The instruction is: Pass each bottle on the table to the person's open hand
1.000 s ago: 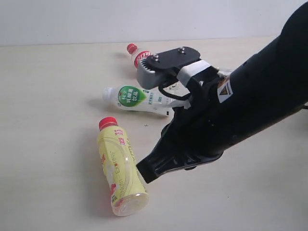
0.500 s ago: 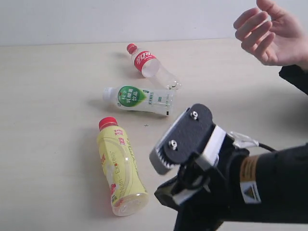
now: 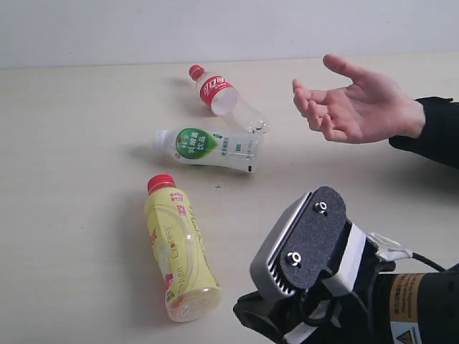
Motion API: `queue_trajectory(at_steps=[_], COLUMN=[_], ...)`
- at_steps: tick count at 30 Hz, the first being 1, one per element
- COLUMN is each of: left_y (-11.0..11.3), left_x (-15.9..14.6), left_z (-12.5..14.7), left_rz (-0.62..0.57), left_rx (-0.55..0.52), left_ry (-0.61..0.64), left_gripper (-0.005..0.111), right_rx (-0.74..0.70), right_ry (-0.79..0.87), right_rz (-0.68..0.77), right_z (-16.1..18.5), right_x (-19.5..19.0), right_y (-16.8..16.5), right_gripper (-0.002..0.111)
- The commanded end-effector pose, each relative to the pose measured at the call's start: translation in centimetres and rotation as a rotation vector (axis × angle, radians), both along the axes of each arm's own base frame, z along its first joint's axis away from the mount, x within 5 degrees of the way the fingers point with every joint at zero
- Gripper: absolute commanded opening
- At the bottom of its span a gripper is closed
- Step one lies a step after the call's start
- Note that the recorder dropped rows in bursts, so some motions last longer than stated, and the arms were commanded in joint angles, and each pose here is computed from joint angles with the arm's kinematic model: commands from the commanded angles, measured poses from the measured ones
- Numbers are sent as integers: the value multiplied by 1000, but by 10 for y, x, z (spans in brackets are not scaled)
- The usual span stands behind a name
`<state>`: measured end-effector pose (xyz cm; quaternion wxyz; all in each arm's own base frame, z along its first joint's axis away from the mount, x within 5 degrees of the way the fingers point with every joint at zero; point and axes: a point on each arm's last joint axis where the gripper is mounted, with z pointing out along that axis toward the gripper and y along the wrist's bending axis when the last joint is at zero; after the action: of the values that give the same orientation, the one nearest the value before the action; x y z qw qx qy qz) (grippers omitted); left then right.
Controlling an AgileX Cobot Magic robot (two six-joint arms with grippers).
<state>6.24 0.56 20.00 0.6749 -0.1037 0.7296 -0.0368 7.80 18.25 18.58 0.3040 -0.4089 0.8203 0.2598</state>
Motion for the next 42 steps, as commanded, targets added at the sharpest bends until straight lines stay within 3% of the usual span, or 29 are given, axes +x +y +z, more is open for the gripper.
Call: queue_trajectory(at_steps=[1,7,13,16,20,22,24,26,30,35,38,42], left_y=[0,0,0,0,0,0,0,0,0,0,0,0], left_x=[0,0,0,0,0,0,0,0,0,0,0,0], left_z=[0,0,0,0,0,0,0,0,0,0,0,0], left_rz=[2,2,2,2,2,2,2,2,2,2,2,2], left_rx=[-6,-6,-6,-6,-6,-6,-6,-6,-6,-6,-6,-6], left_ry=[-4,-4,-4,-4,-4,-4,-4,-4,-4,-4,-4,-4], left_gripper=[4,4,4,4,4,4,4,4,4,4,4,4], right_rx=[19,46,-59,-253,-646,-791,-828,-833,-660,-493,-481,-423], right_ry=[11,-52,-173,-254,-248,-187,-117,-25,159,268,391,422], right_rz=[-57,-84,-71,-168,-512,-570,-526,-481,-390,-383,-391,-350], right_z=[3,36,86,108,110,104,92,83,67,61,49,49], right_x=[7,33,68,90,114,115,114,109,100,97,93,100], right_y=[-3,9,26,24,3,0,6,12,36,55,64,84], right_gripper=[0,0,0,0,0,0,0,0,0,1,24,58])
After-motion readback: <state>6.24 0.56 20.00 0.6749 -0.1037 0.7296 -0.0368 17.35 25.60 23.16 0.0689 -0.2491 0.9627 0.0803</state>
